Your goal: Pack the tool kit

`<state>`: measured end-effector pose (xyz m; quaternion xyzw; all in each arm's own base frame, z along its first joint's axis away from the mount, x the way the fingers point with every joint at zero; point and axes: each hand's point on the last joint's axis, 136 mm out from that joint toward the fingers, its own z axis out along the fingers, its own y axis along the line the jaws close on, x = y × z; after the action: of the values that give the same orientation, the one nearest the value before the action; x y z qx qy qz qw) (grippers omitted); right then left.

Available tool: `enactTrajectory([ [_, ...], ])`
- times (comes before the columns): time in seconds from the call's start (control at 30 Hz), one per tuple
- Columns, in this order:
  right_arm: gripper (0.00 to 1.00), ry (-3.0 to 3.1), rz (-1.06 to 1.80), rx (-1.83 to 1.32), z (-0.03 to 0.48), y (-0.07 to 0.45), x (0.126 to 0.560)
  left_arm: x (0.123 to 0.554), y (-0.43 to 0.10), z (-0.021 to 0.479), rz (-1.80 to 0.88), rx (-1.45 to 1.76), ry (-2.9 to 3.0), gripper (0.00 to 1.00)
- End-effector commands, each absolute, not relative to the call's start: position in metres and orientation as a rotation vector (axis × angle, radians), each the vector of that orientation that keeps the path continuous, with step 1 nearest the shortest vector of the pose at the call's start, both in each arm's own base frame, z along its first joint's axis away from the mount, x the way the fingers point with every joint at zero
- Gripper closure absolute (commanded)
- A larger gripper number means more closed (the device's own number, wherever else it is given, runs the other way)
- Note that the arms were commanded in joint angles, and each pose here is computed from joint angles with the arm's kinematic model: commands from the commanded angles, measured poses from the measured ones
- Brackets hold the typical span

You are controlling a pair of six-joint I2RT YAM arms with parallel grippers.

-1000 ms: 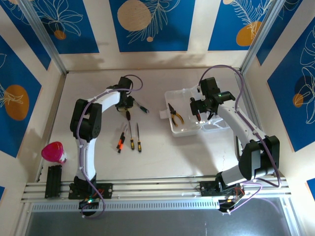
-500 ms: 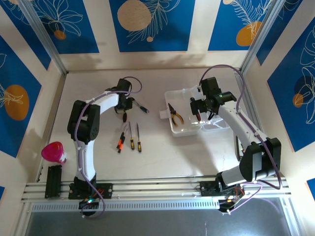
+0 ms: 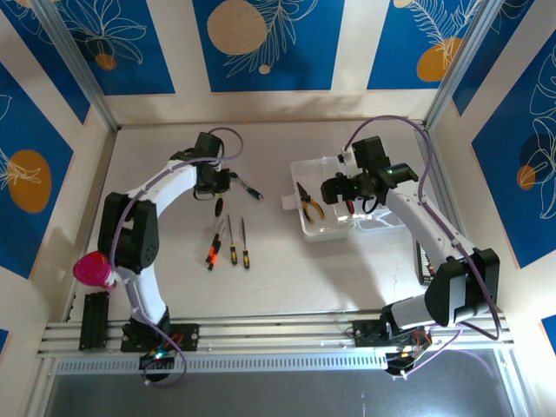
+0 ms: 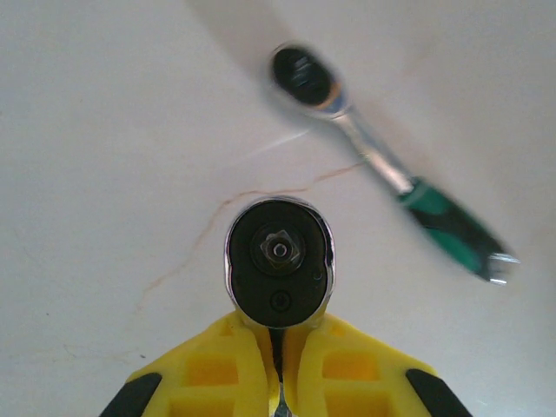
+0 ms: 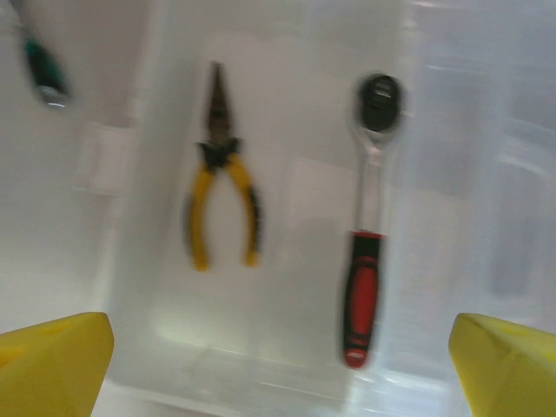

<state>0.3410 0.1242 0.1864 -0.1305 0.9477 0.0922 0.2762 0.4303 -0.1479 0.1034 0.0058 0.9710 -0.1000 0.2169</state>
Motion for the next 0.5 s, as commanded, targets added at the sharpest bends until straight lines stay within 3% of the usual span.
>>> enactTrajectory([
  [0.0,0.01,2.42,0.587,-0.388,0.223,0.177,0.336,0.428,-0.171,0.152,-0.495,0.027,2.598,1.0],
  [0.27,0.01,2.282,1.021,-0.498,0.242,0.269,0.325,0.412,-0.227,0.222,-0.877,0.095,2.39,1.0],
  [0.47,0.01,2.26,1.131,-0.567,0.239,0.319,0.323,0.4,-0.261,0.254,-1.042,0.153,2.281,1.0],
])
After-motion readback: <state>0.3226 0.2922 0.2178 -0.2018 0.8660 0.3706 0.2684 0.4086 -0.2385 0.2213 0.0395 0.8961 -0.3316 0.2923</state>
